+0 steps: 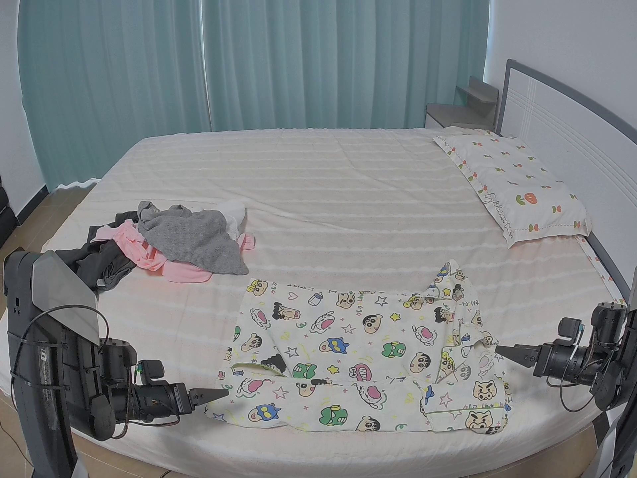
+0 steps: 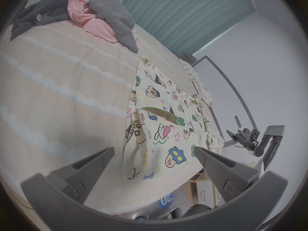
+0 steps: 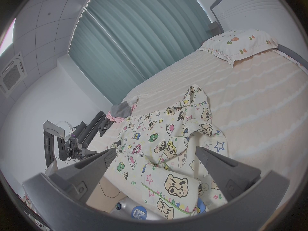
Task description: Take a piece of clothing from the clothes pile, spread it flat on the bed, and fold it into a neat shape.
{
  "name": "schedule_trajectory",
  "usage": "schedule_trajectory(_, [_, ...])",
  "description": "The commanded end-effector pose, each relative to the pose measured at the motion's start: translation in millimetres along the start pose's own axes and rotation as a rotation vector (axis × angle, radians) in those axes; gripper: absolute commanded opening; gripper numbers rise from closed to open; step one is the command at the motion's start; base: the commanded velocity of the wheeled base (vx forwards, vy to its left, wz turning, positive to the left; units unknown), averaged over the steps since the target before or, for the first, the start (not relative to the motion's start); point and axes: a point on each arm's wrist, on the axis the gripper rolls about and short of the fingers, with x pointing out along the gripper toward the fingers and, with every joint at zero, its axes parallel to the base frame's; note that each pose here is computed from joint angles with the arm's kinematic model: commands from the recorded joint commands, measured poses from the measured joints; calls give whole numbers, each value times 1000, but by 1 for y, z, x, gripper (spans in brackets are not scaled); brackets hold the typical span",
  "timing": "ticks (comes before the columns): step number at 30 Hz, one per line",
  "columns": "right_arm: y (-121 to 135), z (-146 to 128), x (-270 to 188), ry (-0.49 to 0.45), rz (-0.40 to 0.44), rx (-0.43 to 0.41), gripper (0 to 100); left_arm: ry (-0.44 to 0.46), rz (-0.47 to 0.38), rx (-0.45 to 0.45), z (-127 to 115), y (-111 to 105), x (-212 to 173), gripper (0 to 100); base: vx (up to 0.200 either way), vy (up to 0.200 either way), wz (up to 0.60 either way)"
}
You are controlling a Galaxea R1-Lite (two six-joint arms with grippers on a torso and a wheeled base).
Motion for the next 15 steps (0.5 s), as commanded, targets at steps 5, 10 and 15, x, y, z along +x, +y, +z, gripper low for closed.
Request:
schedule_trajectory(5, [-2, -6, 0, 21, -4, 14, 100, 2, -1, 3, 0, 0, 1, 100, 0, -200, 0])
schedule_trajectory(10, [-2, -6, 0, 20, -4, 12, 100, 5, -2, 1, -1, 0, 1, 100, 0, -200, 0])
schedule_trajectory(15, [-2, -6, 0, 20, -6, 11, 100, 2, -1, 3, 0, 0, 2, 100, 0, -40, 0])
